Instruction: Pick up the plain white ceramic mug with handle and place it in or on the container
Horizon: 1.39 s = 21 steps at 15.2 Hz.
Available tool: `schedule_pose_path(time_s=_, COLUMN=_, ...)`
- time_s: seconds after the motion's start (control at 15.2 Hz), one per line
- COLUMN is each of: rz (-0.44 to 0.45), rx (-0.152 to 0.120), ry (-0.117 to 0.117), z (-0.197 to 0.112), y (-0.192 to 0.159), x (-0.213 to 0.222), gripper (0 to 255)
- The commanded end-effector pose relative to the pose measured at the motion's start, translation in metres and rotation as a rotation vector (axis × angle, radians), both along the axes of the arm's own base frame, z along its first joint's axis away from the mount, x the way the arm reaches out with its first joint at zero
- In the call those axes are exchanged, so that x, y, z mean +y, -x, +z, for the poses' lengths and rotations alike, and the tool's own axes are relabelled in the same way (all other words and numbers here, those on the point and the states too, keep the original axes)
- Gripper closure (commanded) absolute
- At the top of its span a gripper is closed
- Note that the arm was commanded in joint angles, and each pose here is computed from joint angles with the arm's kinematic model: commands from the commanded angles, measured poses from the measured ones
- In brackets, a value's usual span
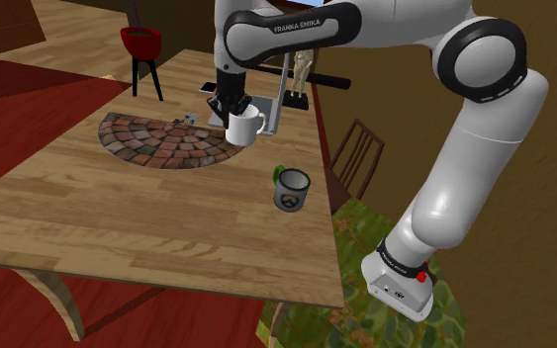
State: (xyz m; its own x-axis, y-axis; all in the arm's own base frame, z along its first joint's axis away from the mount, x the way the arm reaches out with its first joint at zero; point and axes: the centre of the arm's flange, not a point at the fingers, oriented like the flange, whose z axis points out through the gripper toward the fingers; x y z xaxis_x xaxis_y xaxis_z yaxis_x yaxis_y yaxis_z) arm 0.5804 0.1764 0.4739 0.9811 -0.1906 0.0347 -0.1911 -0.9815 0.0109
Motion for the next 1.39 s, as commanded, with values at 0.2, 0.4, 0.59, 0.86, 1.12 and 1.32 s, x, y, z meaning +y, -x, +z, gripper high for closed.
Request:
schedule_pose_path(time_s=0.2, rz=0.000, rx=0.000, ry=0.000, z=0.027, y=0.000, x=0.001, gripper=255)
schedule_pose_path(time_s=0.4, rz=0.000, rx=0.000, ry=0.000, z=0.040, y=0.000, x=0.001, gripper=255)
schedule_pose_path(time_s=0.59, rz=0.000, rx=0.000, ry=0.000, z=0.044, y=0.039, x=-0.006, gripper=255)
schedule_pose_path(time_s=0.86, rz=0.000, rx=0.000, ry=0.000, z=0.048, y=0.091, x=-0.016, gripper=255)
schedule_pose_path(time_s=1.12, rz=0.000, rx=0.000, ry=0.000, z=0.052, y=0.142, x=-0.026, gripper=255)
schedule_pose_path(time_s=1.32, rz=0.000, rx=0.000, ry=0.000, z=0.056, y=0.181, x=-0.034, gripper=255)
